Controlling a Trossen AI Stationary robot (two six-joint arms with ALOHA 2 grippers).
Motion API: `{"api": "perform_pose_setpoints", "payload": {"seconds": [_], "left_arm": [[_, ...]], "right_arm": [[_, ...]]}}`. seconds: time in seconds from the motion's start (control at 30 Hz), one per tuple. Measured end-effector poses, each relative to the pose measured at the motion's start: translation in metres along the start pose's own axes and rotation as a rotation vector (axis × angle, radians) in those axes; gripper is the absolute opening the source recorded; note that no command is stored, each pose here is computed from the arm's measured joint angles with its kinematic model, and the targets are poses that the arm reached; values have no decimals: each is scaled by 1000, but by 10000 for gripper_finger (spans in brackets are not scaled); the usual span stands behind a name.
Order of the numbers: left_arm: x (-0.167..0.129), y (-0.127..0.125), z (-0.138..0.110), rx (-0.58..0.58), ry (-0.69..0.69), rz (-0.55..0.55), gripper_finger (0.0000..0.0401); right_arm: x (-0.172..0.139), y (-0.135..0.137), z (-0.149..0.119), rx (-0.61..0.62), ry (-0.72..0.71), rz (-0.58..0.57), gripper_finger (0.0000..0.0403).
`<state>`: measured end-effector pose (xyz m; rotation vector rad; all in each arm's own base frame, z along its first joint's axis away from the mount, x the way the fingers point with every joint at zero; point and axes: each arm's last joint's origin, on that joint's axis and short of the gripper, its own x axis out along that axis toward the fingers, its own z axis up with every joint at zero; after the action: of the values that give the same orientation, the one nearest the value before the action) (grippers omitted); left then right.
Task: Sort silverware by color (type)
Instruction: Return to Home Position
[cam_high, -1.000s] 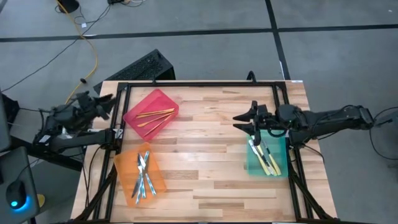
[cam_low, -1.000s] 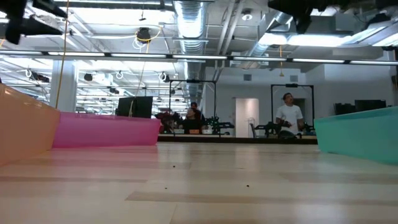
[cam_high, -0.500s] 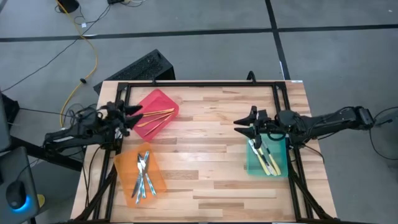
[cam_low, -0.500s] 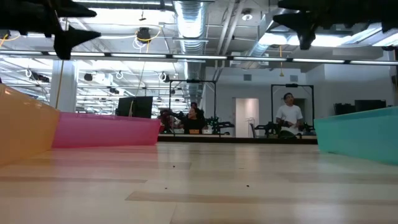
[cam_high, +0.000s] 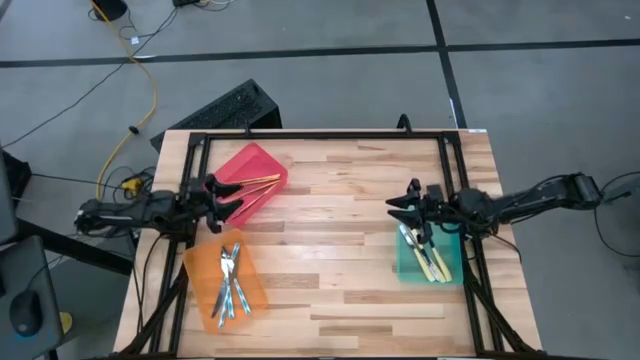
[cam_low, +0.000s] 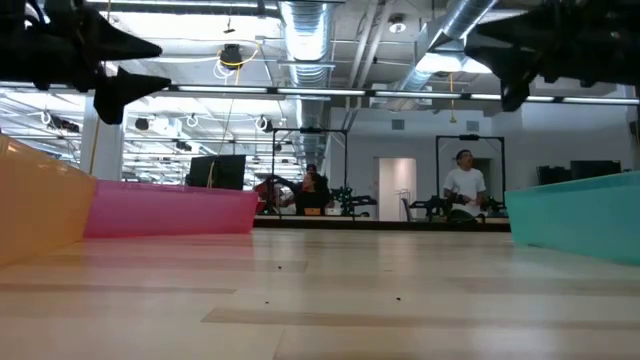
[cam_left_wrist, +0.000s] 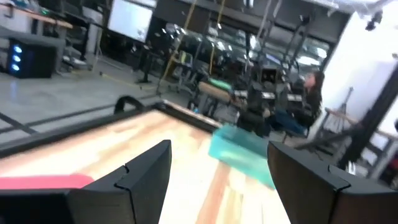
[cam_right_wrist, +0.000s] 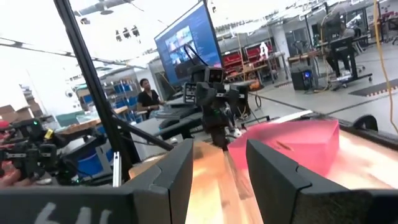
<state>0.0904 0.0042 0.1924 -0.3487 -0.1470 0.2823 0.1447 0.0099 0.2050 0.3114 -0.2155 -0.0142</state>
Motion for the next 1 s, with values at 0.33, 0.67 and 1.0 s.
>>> {"api": "perform_pose_setpoints", "payload": {"seconds": [0.33, 0.67, 1.0], "left_arm": [[-4, -14, -7, 55, 136, -368, 247], [-6, -16, -13, 99, 214, -505, 247], [-6, -19, -8, 88, 174, -558, 247]], "right_arm": [[-12, -10, -21, 28, 41, -42, 173], [-10, -11, -30, 14, 108, -56, 173], [-11, -9, 0, 100, -193, 1, 173]]}}
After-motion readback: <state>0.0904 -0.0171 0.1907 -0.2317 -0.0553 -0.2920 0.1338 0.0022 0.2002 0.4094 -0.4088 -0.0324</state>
